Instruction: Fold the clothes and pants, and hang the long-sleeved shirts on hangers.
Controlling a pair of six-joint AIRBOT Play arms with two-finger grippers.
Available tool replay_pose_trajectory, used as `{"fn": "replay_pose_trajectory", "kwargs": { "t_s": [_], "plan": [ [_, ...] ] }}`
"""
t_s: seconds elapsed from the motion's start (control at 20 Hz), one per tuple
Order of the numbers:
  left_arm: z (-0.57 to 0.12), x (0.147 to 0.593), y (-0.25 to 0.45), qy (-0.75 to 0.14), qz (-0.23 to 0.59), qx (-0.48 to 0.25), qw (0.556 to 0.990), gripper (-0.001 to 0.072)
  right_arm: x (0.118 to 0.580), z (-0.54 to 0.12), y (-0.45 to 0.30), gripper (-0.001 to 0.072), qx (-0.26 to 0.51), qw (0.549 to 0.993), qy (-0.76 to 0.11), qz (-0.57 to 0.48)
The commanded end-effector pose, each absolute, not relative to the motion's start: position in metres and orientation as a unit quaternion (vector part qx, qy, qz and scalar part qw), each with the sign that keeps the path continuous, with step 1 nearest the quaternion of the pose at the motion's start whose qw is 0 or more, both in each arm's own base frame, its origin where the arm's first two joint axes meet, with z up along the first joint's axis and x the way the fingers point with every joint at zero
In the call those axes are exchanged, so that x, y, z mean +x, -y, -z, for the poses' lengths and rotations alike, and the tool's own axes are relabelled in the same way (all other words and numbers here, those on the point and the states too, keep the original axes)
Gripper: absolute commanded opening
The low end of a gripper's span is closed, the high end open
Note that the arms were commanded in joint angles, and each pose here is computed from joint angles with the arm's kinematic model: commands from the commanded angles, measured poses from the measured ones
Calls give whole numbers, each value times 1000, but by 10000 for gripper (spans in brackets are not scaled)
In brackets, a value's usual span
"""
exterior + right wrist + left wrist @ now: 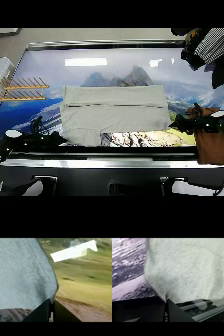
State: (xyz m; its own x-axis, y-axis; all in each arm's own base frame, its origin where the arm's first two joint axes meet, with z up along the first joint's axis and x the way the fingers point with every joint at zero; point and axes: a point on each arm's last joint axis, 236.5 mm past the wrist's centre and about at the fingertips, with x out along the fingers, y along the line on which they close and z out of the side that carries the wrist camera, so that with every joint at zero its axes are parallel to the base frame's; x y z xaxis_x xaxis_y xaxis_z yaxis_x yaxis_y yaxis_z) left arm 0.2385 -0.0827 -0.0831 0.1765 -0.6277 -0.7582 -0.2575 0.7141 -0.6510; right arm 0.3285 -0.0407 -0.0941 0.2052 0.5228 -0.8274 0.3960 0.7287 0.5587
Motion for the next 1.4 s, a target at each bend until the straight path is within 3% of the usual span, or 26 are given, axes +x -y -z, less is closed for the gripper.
{"fn": "replay_pose_trajectory", "kwargs": {
  "t_s": [0.0, 0.3, 0.5, 0.8, 1.0, 1.35],
  "plan": [
    [50, 250, 83, -629, 152, -355, 675, 17, 320, 72, 30, 42, 364, 680, -632, -70],
    [-10, 238, 64, -616, 89, -330, 709, 16, 269, 25, 42, 41, 324, 669, -669, 4],
    [-34, 226, 71, -595, 98, -326, 728, 16, 238, -3, 41, 41, 302, 663, -685, 25],
    [-37, 285, 86, -551, 129, -344, 749, 16, 320, -29, 41, 41, 347, 765, -543, -1],
    [-35, 347, 101, -546, 157, -319, 759, 16, 364, -11, 26, 41, 321, 782, -534, -22],
    [-34, 452, 99, -536, 161, -330, 760, 16, 441, -6, 51, 41, 315, 810, -493, 39]
  ]
}}
